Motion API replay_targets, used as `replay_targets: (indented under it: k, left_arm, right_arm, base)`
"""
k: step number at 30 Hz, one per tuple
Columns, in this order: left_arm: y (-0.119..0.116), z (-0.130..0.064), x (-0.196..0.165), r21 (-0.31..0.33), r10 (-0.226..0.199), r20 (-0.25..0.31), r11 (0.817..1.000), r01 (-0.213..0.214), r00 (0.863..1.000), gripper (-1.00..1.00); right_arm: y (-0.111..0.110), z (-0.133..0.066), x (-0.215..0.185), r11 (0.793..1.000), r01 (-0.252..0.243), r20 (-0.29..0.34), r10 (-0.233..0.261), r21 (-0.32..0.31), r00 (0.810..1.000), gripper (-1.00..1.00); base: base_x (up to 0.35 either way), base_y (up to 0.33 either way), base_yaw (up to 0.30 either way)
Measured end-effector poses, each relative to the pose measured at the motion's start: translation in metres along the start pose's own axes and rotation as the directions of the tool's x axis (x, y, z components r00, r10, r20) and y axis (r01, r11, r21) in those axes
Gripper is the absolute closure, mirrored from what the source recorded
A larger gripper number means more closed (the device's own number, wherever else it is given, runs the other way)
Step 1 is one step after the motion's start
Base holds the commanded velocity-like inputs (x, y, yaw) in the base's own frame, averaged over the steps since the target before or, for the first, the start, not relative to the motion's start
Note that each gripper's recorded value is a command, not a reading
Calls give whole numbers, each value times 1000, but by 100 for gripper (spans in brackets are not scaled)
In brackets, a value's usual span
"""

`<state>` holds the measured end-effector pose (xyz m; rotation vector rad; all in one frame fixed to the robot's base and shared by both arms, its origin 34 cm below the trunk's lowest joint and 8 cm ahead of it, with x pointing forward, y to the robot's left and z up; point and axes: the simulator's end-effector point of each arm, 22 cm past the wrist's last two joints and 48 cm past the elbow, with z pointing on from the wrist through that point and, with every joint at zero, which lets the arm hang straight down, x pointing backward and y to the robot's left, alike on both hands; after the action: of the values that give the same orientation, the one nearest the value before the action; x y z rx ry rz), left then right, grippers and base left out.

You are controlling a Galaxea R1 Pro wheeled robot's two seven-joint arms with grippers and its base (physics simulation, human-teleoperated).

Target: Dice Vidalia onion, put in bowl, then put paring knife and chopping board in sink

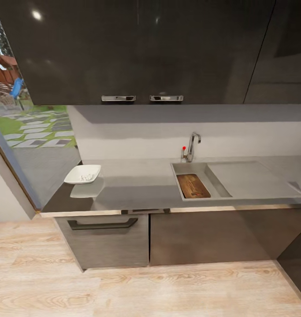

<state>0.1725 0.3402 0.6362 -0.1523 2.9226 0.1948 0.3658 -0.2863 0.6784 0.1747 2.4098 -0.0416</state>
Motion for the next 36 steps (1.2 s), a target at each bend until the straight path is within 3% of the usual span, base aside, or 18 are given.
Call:
replay_targets:
  k: [4, 5, 7, 8, 10, 12, 14, 17, 21, 30, 32, 35, 36]
  left_arm:
    - [0, -3, 41, -8, 0, -89, 1000, 0, 996, -100]
    - [-1, -5, 53, -10, -1, -115, 1000, 0, 993, -100]
    - [-2, -7, 70, -13, -1, -152, 1000, -1, 988, -100]
    - [0, -10, 84, -18, 0, -180, 1000, -4, 984, -100]
    - [3, -14, 103, -25, 1, -220, 1000, -7, 975, -100]
    - [7, -19, 121, -33, -1, -257, 999, -8, 966, -100]
    - [13, -23, 134, -48, -9, -284, 999, -5, 959, -100]
    - [18, -25, 139, -78, -73, -294, 996, 52, 953, -100]
    - [18, -25, 140, -84, -92, -290, 994, 70, 953, -100]
    - [23, -25, 138, -86, -86, -281, 994, 64, 956, -100]
    - [22, -26, 142, -86, -86, -288, 994, 64, 954, -100]
    - [23, -27, 144, -88, -87, -293, 994, 64, 952, -100]
    - [23, -27, 144, -88, -87, -293, 994, 64, 952, -100]
  right_arm:
    - [-19, -49, 96, 999, 33, -201, -29, 17, 979, -100]
    - [-23, -64, 126, 999, 48, -290, -42, 15, 956, -100]
    - [-25, -82, 159, 997, 71, -411, -63, 4, 909, -100]
    - [-26, -92, 177, 997, 83, -481, -74, -4, 874, -100]
    - [-28, -101, 192, 996, 88, -544, -75, -2, 835, -100]
    - [-32, -108, 202, 997, 71, -587, -41, 29, 809, -100]
    - [-48, -114, 210, 993, 36, -629, 45, 115, 776, -100]
    - [-78, -117, 215, 972, -1, -656, 159, 234, 738, -100]
    - [-82, -119, 216, 966, -5, -662, 180, 258, 728, -100]
    - [-76, -117, 216, 967, -10, -658, 180, 254, 732, -100]
    - [-77, -113, 212, 966, -16, -639, 182, 257, 748, -100]
    - [-80, -101, 196, 964, -29, -565, 180, 264, 805, -100]
    - [-80, -99, 193, 964, -32, -550, 178, 265, 816, -100]
  base:
    - [0, 0, 0]
    - [0, 0, 0]
    - [0, 0, 0]
    - [0, 0, 0]
    - [0, 0, 0]
    - [0, 0, 0]
    - [0, 0, 0]
    - [0, 0, 0]
    - [0, 0, 0]
    - [0, 0, 0]
    - [0, 0, 0]
    - [0, 0, 0]
    - [0, 0, 0]
